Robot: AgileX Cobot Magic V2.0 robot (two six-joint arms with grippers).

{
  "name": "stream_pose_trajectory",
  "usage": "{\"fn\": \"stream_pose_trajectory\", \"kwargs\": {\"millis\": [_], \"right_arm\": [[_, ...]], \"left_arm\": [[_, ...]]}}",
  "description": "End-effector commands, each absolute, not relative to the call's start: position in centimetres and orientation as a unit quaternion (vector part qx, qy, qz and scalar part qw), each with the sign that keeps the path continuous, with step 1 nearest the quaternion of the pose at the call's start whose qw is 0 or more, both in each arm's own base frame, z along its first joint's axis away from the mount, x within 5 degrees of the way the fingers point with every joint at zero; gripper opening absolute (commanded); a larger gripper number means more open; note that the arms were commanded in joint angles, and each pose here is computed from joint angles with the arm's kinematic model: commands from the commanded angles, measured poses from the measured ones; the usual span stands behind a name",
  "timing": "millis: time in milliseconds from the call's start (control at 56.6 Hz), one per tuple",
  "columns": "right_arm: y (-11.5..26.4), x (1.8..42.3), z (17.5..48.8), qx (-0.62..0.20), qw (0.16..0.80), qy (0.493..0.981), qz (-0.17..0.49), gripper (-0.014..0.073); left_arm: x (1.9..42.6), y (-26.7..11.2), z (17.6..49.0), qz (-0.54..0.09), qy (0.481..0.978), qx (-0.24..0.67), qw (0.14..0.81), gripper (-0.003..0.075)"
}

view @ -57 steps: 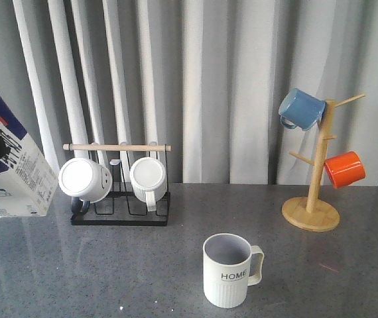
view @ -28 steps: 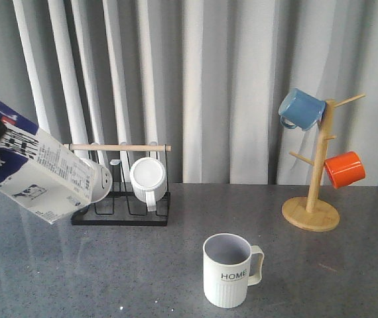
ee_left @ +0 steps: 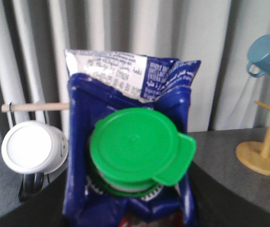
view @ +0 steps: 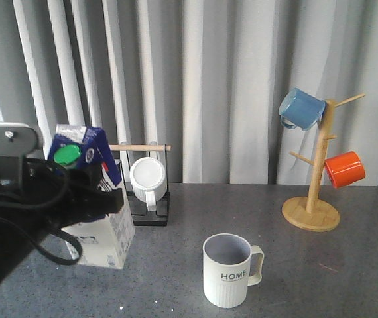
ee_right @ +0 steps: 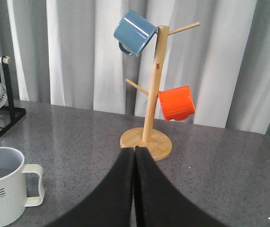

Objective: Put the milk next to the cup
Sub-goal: 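Carry the milk carton toward the white HOME mug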

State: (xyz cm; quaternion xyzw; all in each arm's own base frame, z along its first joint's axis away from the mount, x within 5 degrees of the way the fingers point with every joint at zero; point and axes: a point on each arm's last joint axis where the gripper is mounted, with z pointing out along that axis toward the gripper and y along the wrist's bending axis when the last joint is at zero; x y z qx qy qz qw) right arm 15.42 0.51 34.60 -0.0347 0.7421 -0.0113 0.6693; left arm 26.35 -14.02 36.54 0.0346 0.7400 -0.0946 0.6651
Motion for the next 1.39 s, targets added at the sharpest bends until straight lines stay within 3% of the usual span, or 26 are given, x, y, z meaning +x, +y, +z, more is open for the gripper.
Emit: {"fn": "stream_pose_trajectory", "kwargs": {"millis": [0,265,459,918,1377], "right_arm": [[0.5,15.3,36.2,-0.036,0.706,0.708,-0.014,-0.0008],[0.5,15.3,36.2,-0.036,0.706,0.707,-0.014,-0.0008],[0.5,15.3,36.2,-0.036,0.706,0.707,-0.014,-0.0008],[0.5,15.3,36.2,-0.036,0.706,0.708,-0.014,-0.0008],[0.5,15.3,36.2,-0.036,0.705,0.708,-0.014,-0.0008]], "left_arm": [[26.2,-15.5,36.5,-0.069,0.739,0.002,0.67,-0.0006],[27.5,-21.8,32.6,-0.105,0.772,0.015,0.627,-0.0006],[29.2,-23.7,31.4,-0.084,0.773,0.008,0.628,-0.0006],[31.3,-25.4,29.2,-0.07,0.775,-0.005,0.628,-0.0006],[32.4,-25.5,28.9,-0.073,0.774,-0.02,0.628,-0.0006]]}}
